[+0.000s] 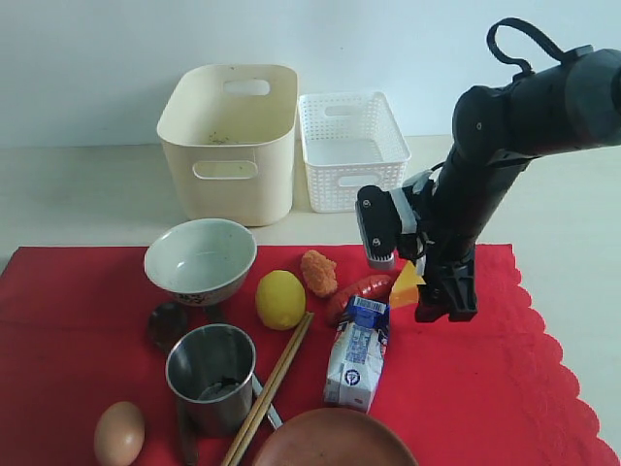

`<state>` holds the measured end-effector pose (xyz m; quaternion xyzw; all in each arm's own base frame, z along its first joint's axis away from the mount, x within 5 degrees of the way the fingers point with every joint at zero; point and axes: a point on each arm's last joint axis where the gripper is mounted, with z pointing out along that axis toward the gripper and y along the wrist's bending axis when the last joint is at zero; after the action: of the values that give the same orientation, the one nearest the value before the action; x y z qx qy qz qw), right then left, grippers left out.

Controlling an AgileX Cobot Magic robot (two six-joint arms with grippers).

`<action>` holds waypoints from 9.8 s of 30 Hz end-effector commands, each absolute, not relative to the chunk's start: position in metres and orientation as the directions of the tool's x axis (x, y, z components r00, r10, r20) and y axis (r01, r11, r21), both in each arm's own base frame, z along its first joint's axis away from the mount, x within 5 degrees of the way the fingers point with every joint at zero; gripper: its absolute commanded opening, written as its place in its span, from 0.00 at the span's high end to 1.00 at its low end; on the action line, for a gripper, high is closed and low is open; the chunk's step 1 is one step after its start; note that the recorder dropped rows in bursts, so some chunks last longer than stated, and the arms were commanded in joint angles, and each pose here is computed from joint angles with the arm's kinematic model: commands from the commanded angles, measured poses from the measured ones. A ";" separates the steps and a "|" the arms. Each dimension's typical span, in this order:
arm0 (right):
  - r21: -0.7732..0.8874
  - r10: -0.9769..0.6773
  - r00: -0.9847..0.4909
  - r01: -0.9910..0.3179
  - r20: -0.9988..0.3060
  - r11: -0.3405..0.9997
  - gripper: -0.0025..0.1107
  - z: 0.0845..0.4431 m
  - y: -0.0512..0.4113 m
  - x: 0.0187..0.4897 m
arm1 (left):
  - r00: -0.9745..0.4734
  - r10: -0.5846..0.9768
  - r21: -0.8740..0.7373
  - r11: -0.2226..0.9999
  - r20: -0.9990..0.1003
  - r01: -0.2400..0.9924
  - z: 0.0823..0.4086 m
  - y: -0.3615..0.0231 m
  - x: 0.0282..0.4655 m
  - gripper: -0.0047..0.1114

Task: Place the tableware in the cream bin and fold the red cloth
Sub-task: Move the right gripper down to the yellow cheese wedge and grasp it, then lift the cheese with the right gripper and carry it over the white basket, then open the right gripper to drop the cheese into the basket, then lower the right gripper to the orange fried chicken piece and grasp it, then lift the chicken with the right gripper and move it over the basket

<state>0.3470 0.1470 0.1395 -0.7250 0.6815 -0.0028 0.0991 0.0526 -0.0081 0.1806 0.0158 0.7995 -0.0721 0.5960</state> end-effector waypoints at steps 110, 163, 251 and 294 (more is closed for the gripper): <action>0.116 -0.327 -0.765 -0.460 -0.554 0.881 0.98 0.155 0.178 0.510 | -0.277 -0.072 -0.105 0.989 -0.958 0.107 0.181 -0.008 0.053 0.96; 0.220 -0.344 -0.863 -0.441 -0.371 0.870 0.46 0.260 0.166 0.452 | -0.277 -0.072 -0.105 0.989 -0.958 0.107 0.181 -0.008 0.053 0.96; 0.177 -0.530 -0.739 -0.637 -0.415 0.750 0.46 0.126 0.213 0.366 | -0.277 -0.072 -0.105 0.989 -0.958 0.107 0.181 -0.008 0.053 0.96; 0.262 -0.359 -0.850 -0.474 -0.385 0.841 0.57 0.104 0.216 0.371 | -0.277 -0.072 -0.105 0.989 -0.958 0.107 0.181 -0.008 0.053 0.96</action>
<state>0.3683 0.2148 0.1063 -0.2234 0.9456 0.1784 0.1555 0.0526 -0.0081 0.1806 0.0158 0.7995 -0.0721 0.5960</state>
